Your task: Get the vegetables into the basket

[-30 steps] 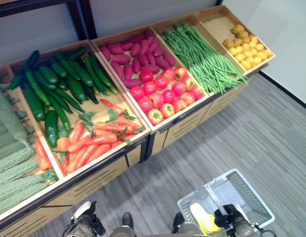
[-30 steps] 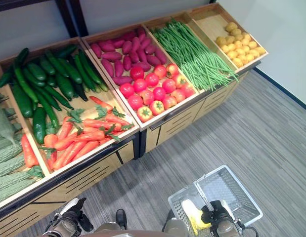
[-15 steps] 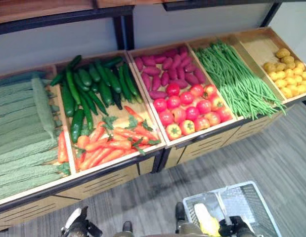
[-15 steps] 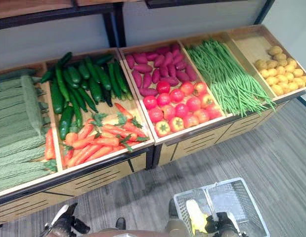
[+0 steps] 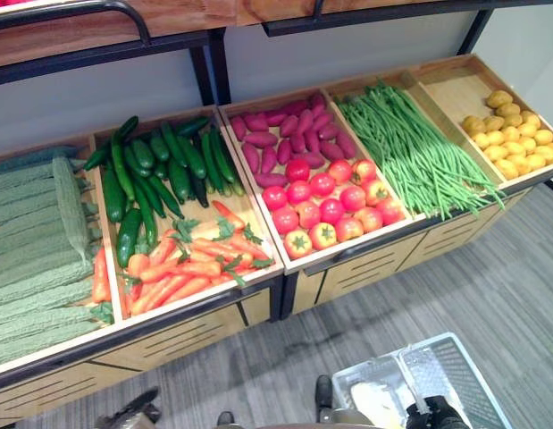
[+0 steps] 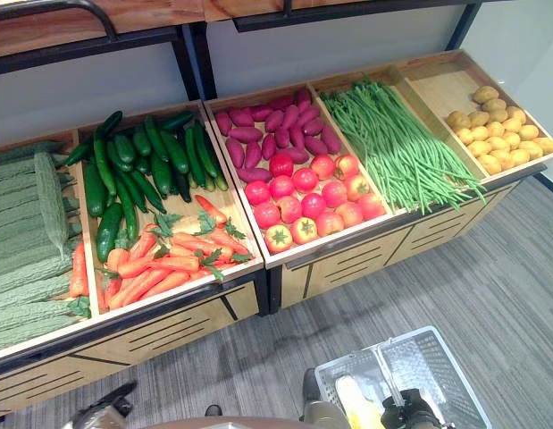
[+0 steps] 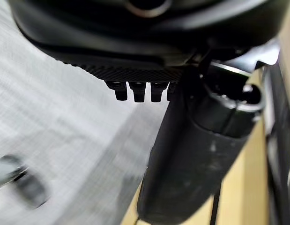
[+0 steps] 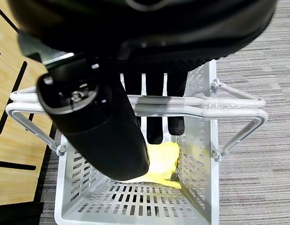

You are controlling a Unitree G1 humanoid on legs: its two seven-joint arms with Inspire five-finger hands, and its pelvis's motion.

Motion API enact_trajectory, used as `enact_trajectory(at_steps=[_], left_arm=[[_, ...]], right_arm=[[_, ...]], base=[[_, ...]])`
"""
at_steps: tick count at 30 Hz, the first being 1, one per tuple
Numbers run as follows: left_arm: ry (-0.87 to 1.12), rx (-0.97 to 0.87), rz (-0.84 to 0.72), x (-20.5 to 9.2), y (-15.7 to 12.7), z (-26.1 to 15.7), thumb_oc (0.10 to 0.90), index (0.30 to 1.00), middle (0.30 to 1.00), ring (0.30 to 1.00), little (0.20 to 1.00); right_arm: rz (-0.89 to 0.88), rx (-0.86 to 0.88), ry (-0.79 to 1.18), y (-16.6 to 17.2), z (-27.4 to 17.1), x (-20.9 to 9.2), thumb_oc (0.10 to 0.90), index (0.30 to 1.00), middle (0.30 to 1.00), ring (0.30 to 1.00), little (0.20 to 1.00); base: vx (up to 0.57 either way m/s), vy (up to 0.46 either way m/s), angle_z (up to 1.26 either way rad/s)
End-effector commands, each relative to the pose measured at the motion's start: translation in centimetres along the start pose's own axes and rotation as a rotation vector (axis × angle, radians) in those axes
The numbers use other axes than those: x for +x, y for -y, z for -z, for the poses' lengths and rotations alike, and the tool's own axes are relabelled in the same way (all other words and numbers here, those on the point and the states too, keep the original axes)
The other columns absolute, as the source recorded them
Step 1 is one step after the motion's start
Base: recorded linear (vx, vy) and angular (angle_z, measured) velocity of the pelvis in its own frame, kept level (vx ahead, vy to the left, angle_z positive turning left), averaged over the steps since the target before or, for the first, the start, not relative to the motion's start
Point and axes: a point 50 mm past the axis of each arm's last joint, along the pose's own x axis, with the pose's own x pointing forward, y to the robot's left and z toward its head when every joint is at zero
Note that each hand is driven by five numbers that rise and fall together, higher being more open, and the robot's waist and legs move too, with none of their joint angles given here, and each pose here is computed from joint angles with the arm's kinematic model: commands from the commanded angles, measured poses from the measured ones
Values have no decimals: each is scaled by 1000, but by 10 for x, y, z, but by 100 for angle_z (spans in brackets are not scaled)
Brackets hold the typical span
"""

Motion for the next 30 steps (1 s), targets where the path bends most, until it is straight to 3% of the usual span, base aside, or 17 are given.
enact_trajectory(at_steps=[1, 4, 7, 11, 15, 16, 19, 20, 22, 25, 30], left_arm=[[164, -43, -131, 12, -25, -55, 900, 1000, 1000, 1000, 1000], [242, -72, -164, 13, -31, -83, 900, 1000, 1000, 1000, 1000], [565, -82, -97, -12, -5, -143, 900, 1000, 1000, 1000, 1000], [1109, -79, -14, -88, 19, -198, 900, 1000, 1000, 1000, 1000], [1251, -8, 41, -112, 31, -199, 900, 1000, 1000, 1000, 1000], [1375, -19, 159, -142, 41, -209, 900, 1000, 1000, 1000, 1000], [1448, -37, 292, -164, 49, -206, 900, 1000, 1000, 1000, 1000], [1525, 35, 428, -180, 57, -206, 900, 1000, 1000, 1000, 1000], [1567, 77, 455, -186, 59, -207, 900, 1000, 1000, 1000, 1000], [1728, 418, 546, -197, 72, -206, 900, 1000, 1000, 1000, 1000], [1823, 692, 645, -208, 83, -206, 900, 1000, 1000, 1000, 1000]], right_arm=[[57, -53, 17, 18, -1, 2, 400, 300, 300, 300, 300], [50, -67, 19, 17, 0, 2, 400, 300, 300, 300, 300], [38, -76, 30, 11, 1, 1, 400, 300, 300, 300, 300], [33, -25, 4, 2, 12, -3, 400, 300, 300, 300, 300], [37, -15, -7, 5, 13, -2, 400, 300, 300, 300, 300], [35, -13, 1, 5, 11, -2, 400, 300, 300, 300, 300], [39, -15, 19, 8, 4, 0, 400, 300, 300, 300, 300], [44, -13, 32, 12, 0, 1, 400, 300, 300, 300, 300], [42, -11, 50, 12, -3, 1, 400, 300, 300, 300, 300], [38, -10, 79, 17, -8, 2, 400, 300, 300, 300, 300], [41, -7, 90, 24, -8, 2, 400, 300, 300, 300, 300]], base=[[6, 38, -11], [-3, 41, -2], [-10, 24, 1], [-15, -6, 6], [-13, -4, 15], [0, 0, 0], [-8, 4, -3], [0, 0, 0], [-1, 16, -9], [-2, 8, -8], [7, 10, -11]])
